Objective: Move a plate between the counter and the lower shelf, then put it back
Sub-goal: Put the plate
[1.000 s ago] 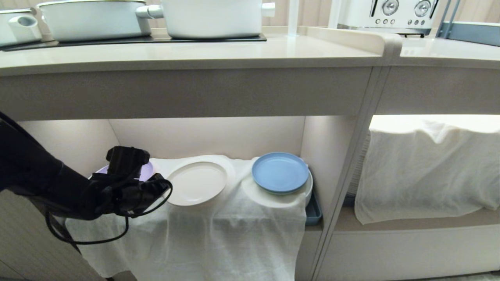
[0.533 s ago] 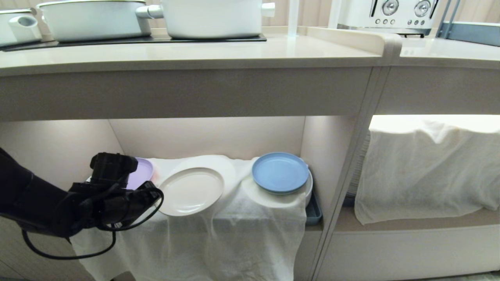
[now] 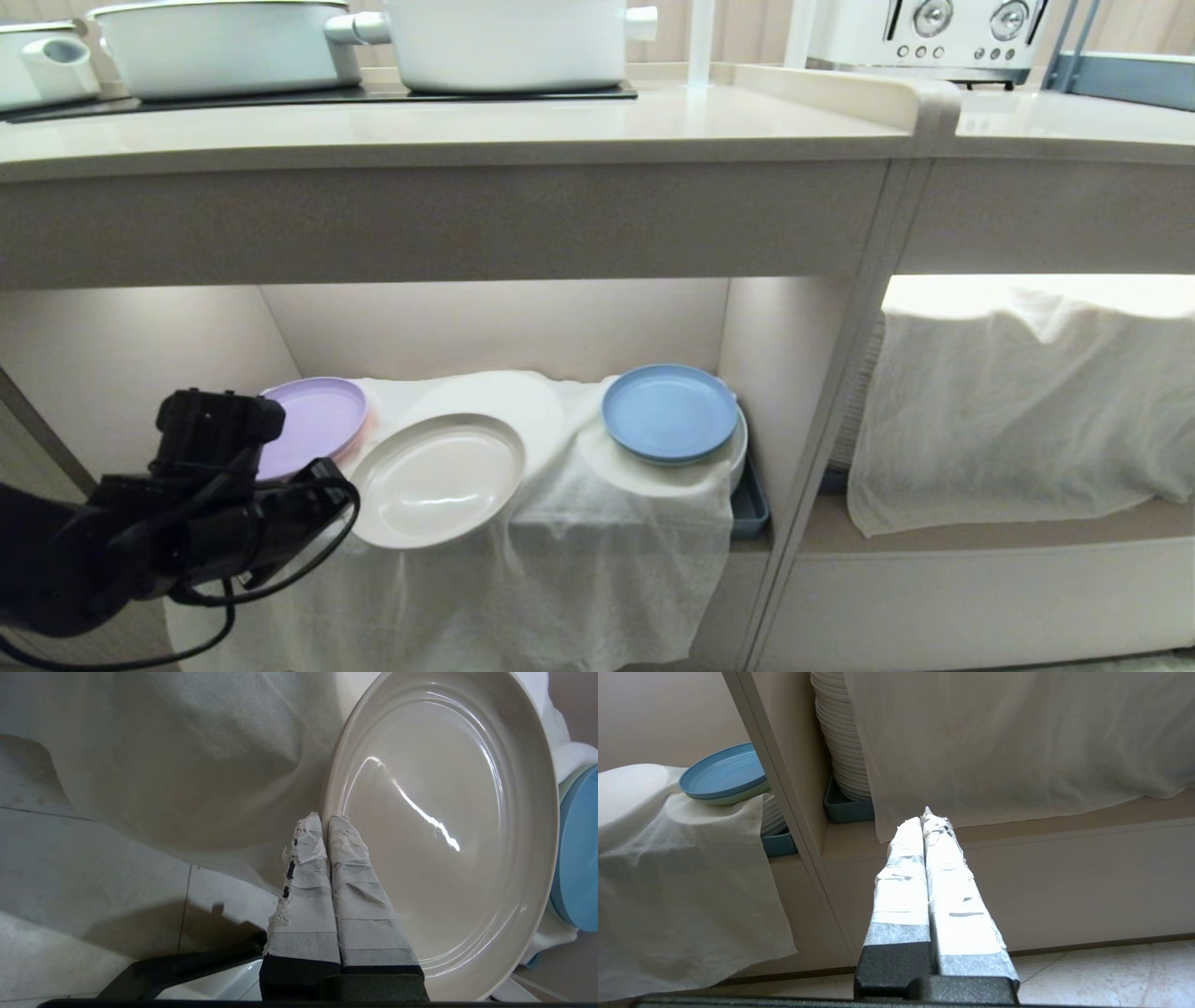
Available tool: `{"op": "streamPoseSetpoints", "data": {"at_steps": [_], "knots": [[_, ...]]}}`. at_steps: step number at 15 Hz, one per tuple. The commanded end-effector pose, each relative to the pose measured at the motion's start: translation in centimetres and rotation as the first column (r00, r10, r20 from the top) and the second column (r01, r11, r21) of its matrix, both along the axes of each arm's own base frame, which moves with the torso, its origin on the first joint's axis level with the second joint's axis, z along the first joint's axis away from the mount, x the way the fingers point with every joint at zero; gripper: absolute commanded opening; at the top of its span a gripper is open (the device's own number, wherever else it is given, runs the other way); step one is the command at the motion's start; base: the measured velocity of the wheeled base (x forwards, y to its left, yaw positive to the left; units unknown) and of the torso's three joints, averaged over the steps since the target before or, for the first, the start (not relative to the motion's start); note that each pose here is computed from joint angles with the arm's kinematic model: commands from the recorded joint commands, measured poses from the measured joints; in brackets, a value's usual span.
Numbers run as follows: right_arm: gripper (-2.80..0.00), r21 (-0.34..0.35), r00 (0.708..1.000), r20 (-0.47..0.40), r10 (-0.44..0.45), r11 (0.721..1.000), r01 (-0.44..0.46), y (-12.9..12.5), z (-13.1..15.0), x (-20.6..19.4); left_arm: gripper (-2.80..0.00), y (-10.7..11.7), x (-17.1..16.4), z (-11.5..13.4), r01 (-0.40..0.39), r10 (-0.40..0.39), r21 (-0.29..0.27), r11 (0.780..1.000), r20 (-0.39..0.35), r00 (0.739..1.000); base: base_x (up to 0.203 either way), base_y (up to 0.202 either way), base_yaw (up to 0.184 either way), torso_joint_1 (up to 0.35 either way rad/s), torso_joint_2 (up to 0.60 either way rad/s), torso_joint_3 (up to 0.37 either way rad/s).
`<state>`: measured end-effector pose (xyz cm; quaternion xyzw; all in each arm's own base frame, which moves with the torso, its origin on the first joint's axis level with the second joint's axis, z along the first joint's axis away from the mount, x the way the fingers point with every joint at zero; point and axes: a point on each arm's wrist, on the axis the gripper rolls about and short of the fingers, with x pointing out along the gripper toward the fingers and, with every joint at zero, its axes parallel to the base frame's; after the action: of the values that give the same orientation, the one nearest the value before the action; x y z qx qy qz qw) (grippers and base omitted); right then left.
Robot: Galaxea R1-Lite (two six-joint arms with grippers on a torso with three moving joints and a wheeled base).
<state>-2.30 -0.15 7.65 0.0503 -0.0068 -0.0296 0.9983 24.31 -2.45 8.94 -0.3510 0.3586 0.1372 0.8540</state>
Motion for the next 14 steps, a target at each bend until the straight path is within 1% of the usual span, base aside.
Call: {"op": "streamPoseSetpoints", "data": {"at_steps": [1, 3, 14], "knots": [[-2.80, 0.001, 1.000, -0.001, 0.000, 1.000, 0.000, 0.0, 0.0, 0.0, -2.80, 0.1, -1.2, 0.7, -0.004, 0.004, -0.006, 1.000, 0.028, 1.000, 0.000, 0.000, 0.000, 0.000, 0.00, 0.000], [-2.80, 0.001, 1.000, -0.001, 0.000, 1.000, 0.000, 0.0, 0.0, 0.0, -2.80, 0.2, -2.2, 1.1, -0.001, 0.001, -0.008, 1.000, 0.036, 0.999, 0.000, 0.000, 0.000, 0.000, 0.00, 0.000], [-2.80, 0.001, 1.000, -0.001, 0.000, 1.000, 0.000, 0.0, 0.0, 0.0, -2.80, 0.6, -7.0, 3.0, 0.008, -0.008, -0.009, 1.000, 0.012, 1.000, 0.000, 0.000, 0.000, 0.000, 0.00, 0.000]]}}
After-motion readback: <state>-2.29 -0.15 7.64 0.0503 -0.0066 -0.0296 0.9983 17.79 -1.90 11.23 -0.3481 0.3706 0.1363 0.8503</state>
